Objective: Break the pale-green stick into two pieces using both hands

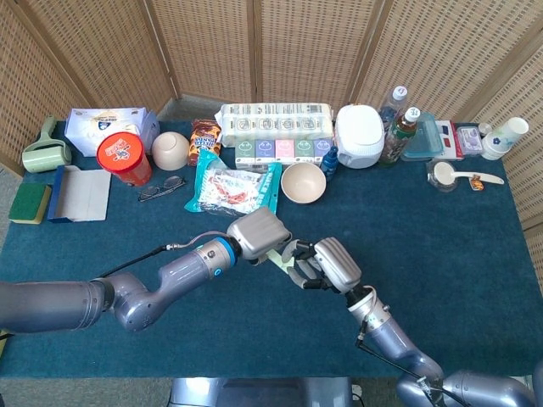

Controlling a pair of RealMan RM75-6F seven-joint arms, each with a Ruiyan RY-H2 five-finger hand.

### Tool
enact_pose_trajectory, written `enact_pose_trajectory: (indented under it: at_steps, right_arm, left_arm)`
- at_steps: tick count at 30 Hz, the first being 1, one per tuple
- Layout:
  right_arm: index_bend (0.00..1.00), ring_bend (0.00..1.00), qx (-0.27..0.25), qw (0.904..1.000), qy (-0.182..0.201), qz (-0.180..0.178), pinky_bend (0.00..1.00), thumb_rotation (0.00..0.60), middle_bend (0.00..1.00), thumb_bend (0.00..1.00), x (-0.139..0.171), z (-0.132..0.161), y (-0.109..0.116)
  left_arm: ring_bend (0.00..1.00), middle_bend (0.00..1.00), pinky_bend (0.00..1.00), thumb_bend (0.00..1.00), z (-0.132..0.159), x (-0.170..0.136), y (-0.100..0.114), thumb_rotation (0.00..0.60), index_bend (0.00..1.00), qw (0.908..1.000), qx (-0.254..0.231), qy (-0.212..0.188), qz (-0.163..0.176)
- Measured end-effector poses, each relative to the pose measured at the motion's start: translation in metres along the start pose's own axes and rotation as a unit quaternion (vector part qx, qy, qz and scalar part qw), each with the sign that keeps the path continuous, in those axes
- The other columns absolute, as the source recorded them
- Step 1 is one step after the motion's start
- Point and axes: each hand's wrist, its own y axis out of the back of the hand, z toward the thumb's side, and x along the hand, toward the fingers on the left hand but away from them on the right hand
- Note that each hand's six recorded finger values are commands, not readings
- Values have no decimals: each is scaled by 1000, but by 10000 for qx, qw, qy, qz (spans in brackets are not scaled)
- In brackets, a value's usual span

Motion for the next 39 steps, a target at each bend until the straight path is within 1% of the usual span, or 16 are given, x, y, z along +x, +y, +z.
enact_pose_trajectory:
  at_steps: [15, 33, 39]
  right_arm:
    - [379, 1000, 27, 10000, -20, -7, 860, 600, 929, 447, 2, -4, 4]
    - [325, 998, 36, 9999, 79, -90, 858, 600, 925, 447, 8, 3, 12]
    - [328, 997, 77, 10000, 61, -9, 858, 600, 925, 448, 7, 3, 7]
  left_arm:
    - [1000, 1000, 1000, 386, -3, -1, -1, 600, 658, 10000, -6, 29, -6]
    - [1000, 1000, 1000, 386, -2, 2, -2, 600, 657, 10000, 44, 48, -27]
    - [1000, 1000, 1000, 386, -3, 1, 2, 600, 658, 10000, 27, 63, 25]
